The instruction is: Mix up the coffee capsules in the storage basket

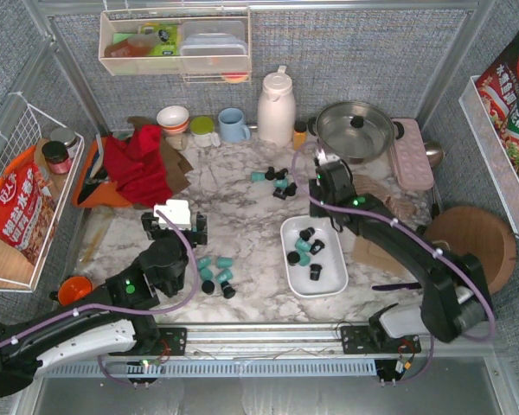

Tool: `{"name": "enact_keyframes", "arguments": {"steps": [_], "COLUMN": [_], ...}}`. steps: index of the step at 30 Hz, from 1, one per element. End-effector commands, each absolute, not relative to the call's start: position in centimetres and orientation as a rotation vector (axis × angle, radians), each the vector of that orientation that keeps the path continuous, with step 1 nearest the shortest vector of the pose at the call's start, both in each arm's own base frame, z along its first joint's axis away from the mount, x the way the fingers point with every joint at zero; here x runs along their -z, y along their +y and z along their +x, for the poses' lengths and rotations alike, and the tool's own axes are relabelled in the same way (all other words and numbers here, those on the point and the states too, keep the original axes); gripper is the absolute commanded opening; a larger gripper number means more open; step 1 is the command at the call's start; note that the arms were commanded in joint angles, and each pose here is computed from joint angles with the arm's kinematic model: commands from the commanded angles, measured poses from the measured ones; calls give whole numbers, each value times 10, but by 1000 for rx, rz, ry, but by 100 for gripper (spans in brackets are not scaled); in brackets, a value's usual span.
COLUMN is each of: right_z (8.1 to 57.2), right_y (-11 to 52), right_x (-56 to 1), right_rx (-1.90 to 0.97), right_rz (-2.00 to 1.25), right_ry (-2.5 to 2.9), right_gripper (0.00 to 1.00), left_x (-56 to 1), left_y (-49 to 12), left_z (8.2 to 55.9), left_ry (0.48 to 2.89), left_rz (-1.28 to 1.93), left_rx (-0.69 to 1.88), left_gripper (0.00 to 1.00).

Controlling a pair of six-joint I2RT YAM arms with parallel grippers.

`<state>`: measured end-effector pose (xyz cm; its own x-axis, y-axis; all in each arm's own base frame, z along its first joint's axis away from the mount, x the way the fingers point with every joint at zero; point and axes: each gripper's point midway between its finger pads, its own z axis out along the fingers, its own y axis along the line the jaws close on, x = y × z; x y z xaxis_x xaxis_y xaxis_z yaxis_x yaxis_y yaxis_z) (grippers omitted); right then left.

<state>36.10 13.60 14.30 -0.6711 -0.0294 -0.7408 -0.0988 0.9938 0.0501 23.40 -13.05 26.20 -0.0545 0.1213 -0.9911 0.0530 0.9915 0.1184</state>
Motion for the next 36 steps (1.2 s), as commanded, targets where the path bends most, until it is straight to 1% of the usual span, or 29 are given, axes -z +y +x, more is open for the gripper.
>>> {"name": "enact_keyframes", "arguments": {"steps": [1, 6, 11, 14, 19, 21, 22, 25, 29, 33, 36], "right_z": [327, 302, 292, 296, 325, 334, 345, 369, 408, 431, 446], "right_y": [135, 130, 127, 127, 136, 141, 147, 160, 174, 186, 185], "right_x": [-133, -109, -94, -102, -133, -136, -148, -155, -144, -122, -104], "right_rx": [-157, -161, -128, -122, -123, -133, -149, -169, -166, -167, -168], "right_rz": [-41, -49, -83, -90, -107, -122, -124, -168, -311, -632, -784], "right_ry": [2311, 2384, 2455, 2439, 2350, 2333, 2298, 2242, 2221, 2272, 2321], "right_gripper": [34, 44, 56, 59, 57, 56, 56, 57, 60, 67, 68], "left_x": [-268, -272, -274, -275, -276, -276, -276, -277, -278, -279, -279], "left_y": [-129, -119, -115, -113, -113, -112, -111, -109, -107, -104, -103], "left_z": [234, 234, 233, 233, 233, 233, 233, 233, 232, 231, 231], "left_ry": [1621, 1616, 1611, 1610, 1610, 1612, 1612, 1612, 1609, 1606, 1604], "left_rz": [112, 73, 47, 37, 33, 33, 30, 24, 18, 9, 4], "left_rx": [-39, -52, -32, -29, -27, -32, -37, -40, -37, -41, -41], "left_gripper": [92, 92, 92, 92, 92, 92, 92, 92, 92, 92, 92]}}
